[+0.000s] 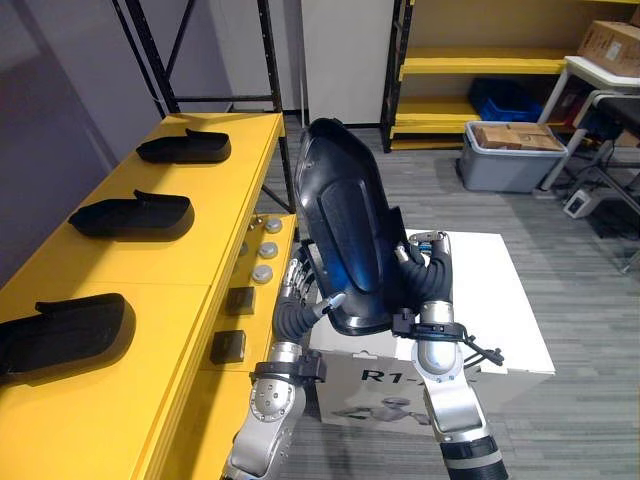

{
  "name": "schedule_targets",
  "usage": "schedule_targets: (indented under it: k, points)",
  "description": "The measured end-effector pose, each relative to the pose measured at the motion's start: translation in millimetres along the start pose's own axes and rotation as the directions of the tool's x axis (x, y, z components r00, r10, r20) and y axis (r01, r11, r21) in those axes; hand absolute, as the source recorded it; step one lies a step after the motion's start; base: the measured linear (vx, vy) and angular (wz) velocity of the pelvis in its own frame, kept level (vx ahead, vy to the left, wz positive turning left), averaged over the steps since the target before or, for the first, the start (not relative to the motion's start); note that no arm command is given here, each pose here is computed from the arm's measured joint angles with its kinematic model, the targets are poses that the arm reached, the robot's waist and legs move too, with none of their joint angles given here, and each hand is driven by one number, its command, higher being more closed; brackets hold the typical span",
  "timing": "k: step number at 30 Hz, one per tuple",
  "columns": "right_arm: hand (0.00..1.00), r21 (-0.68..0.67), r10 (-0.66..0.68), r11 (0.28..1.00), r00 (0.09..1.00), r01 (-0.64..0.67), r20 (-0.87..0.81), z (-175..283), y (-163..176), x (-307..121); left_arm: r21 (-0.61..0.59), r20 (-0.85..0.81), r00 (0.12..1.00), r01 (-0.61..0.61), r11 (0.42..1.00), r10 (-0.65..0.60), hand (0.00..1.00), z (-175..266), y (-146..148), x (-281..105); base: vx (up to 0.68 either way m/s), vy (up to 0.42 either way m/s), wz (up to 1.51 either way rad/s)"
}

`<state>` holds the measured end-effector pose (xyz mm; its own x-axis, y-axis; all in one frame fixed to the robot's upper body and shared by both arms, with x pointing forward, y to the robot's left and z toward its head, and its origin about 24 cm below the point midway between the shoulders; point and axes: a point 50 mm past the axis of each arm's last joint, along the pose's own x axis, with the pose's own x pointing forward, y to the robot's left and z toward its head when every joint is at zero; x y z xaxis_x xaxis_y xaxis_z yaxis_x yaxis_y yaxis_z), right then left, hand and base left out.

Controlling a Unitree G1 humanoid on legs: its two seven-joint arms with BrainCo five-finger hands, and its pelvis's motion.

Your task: Walk over and take plastic housings, then place them on the shelf

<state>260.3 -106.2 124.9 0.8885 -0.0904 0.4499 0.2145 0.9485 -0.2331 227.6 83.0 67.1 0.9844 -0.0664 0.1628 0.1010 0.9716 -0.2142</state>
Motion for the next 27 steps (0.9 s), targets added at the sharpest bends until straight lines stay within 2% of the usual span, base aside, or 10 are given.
schedule_targets:
  k: [2,5,9,10,15,16,22,27]
  points:
    - [1.00,-0.006,0.020,1.000,1.000,-0.020,0.008,1,3,-1,0.014,-0.029,0.999,-0.018,1.000,0.018,0.00,-6,2,-1,-0.01,0.020,-0.13]
    - [1.00,0.003,0.117,0.993,0.991,-0.117,0.071,14,20,-4,0.057,-0.138,0.990,0.010,0.998,-0.002,0.00,-27,-4,-5,-0.01,0.010,-0.10]
    - [1.00,-0.020,0.155,0.988,0.982,-0.153,0.105,18,25,-3,0.062,-0.155,0.988,0.008,0.998,0.001,0.00,-30,-3,-5,0.00,0.000,0.00]
    - [1.00,-0.020,0.156,0.988,0.982,-0.155,0.105,19,25,-3,0.062,-0.156,0.988,0.009,0.998,0.001,1.00,-31,-3,-5,0.00,0.000,0.00]
    - [1.00,-0.016,0.161,0.987,0.982,-0.160,0.104,19,25,-3,0.042,-0.164,0.986,0.009,0.999,-0.002,1.00,-31,-3,-5,0.00,0.000,0.00]
    - [0.00,-0.014,0.161,0.987,0.981,-0.161,0.104,19,25,-3,0.041,-0.165,0.986,0.010,0.999,-0.003,1.00,-31,-3,-5,0.00,0.000,0.00]
    - [0.00,0.079,0.218,0.971,0.969,-0.227,0.118,22,34,-9,0.018,-0.199,0.980,-0.021,1.000,0.024,1.00,-37,1,-5,0.01,0.003,0.00]
    - [0.00,0.147,0.238,0.959,0.970,-0.244,0.058,10,32,-18,0.039,-0.225,0.973,-0.041,0.998,0.048,1.00,-40,8,-5,0.01,0.003,0.00]
